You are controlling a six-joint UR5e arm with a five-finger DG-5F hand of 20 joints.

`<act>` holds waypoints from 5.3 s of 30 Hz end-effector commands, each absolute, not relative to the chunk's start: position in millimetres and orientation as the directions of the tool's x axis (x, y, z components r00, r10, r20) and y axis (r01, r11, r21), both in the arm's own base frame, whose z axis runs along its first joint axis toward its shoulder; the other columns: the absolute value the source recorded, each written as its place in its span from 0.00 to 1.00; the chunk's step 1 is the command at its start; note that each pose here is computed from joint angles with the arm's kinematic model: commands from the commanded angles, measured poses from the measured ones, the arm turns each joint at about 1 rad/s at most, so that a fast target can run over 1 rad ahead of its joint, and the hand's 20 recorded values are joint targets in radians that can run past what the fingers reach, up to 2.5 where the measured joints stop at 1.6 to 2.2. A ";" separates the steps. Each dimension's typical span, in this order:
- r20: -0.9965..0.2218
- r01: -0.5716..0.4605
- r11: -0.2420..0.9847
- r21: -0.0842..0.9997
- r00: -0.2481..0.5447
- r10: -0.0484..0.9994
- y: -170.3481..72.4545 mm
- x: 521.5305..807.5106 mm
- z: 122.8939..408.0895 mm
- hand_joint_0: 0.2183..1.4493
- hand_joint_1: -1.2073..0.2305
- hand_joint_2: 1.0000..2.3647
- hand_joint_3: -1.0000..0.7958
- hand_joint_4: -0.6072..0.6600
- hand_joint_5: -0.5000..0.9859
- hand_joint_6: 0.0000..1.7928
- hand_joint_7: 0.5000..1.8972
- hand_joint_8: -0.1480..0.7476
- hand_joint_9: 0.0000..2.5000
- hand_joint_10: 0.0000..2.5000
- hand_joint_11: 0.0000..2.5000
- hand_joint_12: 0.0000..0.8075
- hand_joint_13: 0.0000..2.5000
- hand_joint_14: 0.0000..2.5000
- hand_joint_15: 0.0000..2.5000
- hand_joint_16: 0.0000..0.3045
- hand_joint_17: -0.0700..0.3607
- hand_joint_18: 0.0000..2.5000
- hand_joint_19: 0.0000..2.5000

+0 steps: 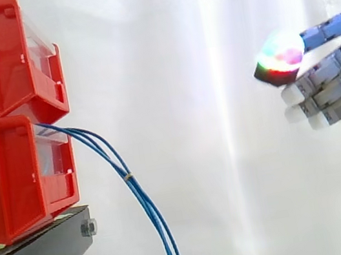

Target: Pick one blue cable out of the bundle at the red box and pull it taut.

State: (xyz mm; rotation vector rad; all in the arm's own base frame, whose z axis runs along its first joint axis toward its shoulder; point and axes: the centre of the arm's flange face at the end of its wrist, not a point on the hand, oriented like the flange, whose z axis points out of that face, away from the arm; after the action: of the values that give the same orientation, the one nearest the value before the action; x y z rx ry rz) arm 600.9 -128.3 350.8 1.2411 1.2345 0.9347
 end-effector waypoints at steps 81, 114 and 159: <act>-0.094 -0.012 0.096 0.995 0.129 0.987 -65.3 769.3 176.7 0.23 0.28 0.00 0.28 0.75 0.30 0.28 0.39 0.53 0.22 0.00 0.03 0.44 0.13 0.00 0.04 0.18 0.45 0.06 0.04; -0.125 -0.102 0.137 0.985 0.110 0.986 -34.6 788.6 201.8 0.30 0.29 0.00 0.28 0.66 0.30 0.28 0.50 0.51 0.22 0.00 0.04 0.42 0.13 0.00 0.05 0.16 0.42 0.07 0.05; -0.111 -0.096 0.122 0.988 0.112 0.987 -38.3 788.0 201.5 0.25 0.31 0.00 0.28 0.64 0.28 0.45 0.38 0.57 0.29 0.00 0.11 0.45 0.17 0.00 0.07 0.17 0.43 0.14 0.09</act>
State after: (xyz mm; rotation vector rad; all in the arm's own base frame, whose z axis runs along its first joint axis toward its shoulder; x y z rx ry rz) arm 788.0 -38.3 201.5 1.0986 1.1093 1.0928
